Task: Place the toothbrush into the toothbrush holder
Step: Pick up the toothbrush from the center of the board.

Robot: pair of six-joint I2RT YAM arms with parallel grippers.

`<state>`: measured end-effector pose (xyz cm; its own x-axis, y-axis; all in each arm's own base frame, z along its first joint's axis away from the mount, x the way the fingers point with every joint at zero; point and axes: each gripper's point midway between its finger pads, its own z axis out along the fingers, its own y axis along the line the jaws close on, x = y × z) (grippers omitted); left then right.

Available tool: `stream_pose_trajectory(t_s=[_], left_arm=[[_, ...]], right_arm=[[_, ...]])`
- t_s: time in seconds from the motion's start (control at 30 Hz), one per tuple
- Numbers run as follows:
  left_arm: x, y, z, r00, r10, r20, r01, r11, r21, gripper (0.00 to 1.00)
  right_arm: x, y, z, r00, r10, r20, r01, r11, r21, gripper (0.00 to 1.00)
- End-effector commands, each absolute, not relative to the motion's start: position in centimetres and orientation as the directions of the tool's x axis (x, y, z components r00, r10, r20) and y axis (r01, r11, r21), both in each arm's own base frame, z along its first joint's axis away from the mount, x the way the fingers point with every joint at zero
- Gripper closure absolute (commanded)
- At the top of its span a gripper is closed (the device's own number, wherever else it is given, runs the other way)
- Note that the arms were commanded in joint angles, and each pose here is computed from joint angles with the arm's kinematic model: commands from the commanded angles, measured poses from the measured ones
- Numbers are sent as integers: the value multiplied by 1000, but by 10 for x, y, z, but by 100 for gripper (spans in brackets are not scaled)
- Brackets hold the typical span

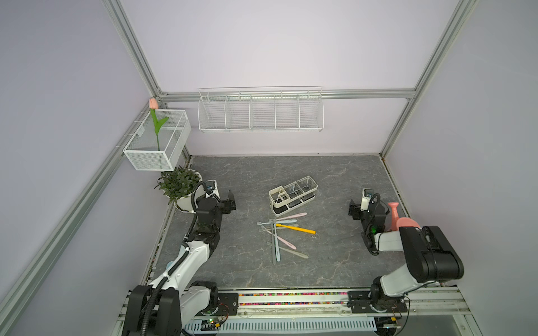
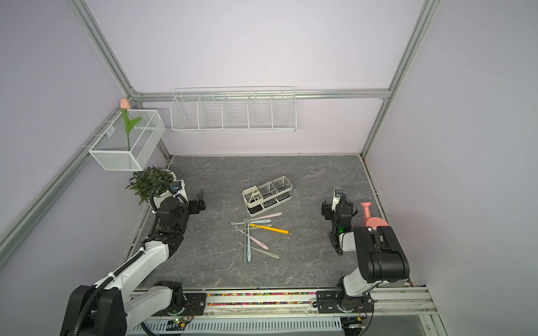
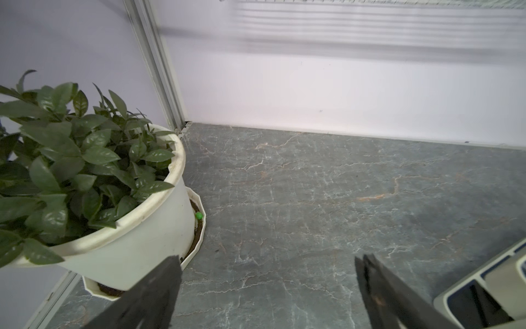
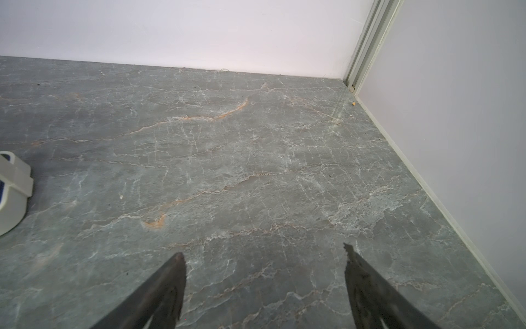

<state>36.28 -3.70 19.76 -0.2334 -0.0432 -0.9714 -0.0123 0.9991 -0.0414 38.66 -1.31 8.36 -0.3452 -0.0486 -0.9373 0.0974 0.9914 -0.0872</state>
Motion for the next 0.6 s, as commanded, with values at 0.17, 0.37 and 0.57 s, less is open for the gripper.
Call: stream_pose_trajectory(t_s=[0.17, 0.37, 0.57], left_arm=[[359, -71, 207, -207, -80, -975, 153, 982, -113, 1], [361, -85, 204, -243, -39, -969, 193, 977, -88, 1], [353, -106, 203, -277, 19, -961, 206, 978, -40, 1]], right_arm=[[392, -12, 96, -305, -40, -951, 96, 993, -73, 11], [392, -20, 96, -309, 2, -951, 109, 993, -34, 11], [390, -16, 128, -333, -12, -943, 83, 996, -42, 9]])
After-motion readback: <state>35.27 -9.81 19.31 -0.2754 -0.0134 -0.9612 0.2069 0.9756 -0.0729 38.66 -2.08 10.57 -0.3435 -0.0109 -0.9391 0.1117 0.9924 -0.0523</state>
